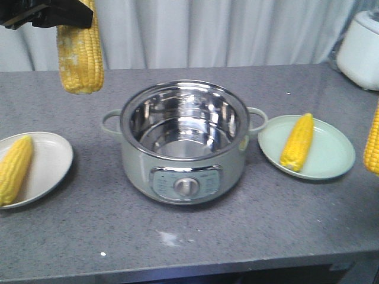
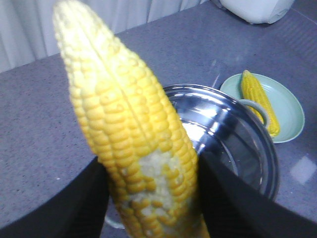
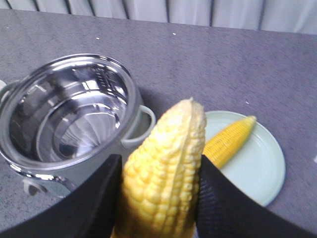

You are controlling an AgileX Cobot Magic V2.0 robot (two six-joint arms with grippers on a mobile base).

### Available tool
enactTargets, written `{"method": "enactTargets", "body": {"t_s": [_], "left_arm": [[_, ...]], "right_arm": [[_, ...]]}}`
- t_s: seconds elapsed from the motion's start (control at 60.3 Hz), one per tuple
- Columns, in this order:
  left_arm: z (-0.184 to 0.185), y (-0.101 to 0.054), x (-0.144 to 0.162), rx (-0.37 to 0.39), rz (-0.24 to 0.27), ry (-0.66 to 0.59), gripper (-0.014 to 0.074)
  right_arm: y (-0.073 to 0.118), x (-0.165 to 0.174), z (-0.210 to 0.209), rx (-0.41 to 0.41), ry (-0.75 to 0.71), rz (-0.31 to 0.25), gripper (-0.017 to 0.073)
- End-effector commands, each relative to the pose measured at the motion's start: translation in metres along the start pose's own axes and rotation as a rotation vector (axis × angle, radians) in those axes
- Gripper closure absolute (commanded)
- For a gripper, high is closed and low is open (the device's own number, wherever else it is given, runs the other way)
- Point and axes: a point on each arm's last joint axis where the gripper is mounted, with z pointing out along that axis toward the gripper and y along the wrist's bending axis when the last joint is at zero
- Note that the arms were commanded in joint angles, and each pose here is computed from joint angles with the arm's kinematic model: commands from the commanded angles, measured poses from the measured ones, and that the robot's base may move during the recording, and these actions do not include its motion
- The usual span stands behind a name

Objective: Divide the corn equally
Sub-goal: 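Drive the base to the other counter holding a cob in each gripper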

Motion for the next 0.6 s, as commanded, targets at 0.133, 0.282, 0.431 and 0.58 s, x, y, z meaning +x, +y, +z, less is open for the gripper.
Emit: {"method": "enactTargets", "body": {"t_s": [0.133,0.282,0.431,0.58], "left_arm": [[-0.0217,-0.0090,-0.0127,0.003,0.001,-0.122,0.0528],[-0.0217,-0.0090,-0.0127,0.003,0.001,-0.122,0.0528],[-0.0217,-0.0090,-0.0126,0.003,0.001,-0.121,0.0528],[-0.0217,-0.0090,-0.0126,0.003,0.001,-0.121,0.0528]], "right_arm": [[0.0056,-0.0097,-0.0107,0.009,-0.092,-0.010,0.0437],[0.0056,-0.0097,-0.0107,0.009,-0.092,-0.010,0.0437],[0.0056,-0.0097,-0.0107,0.009,-0.092,-0.010,0.0437],[0.0056,-0.0097,-0.0107,0.009,-0.092,-0.010,0.0437]]}}
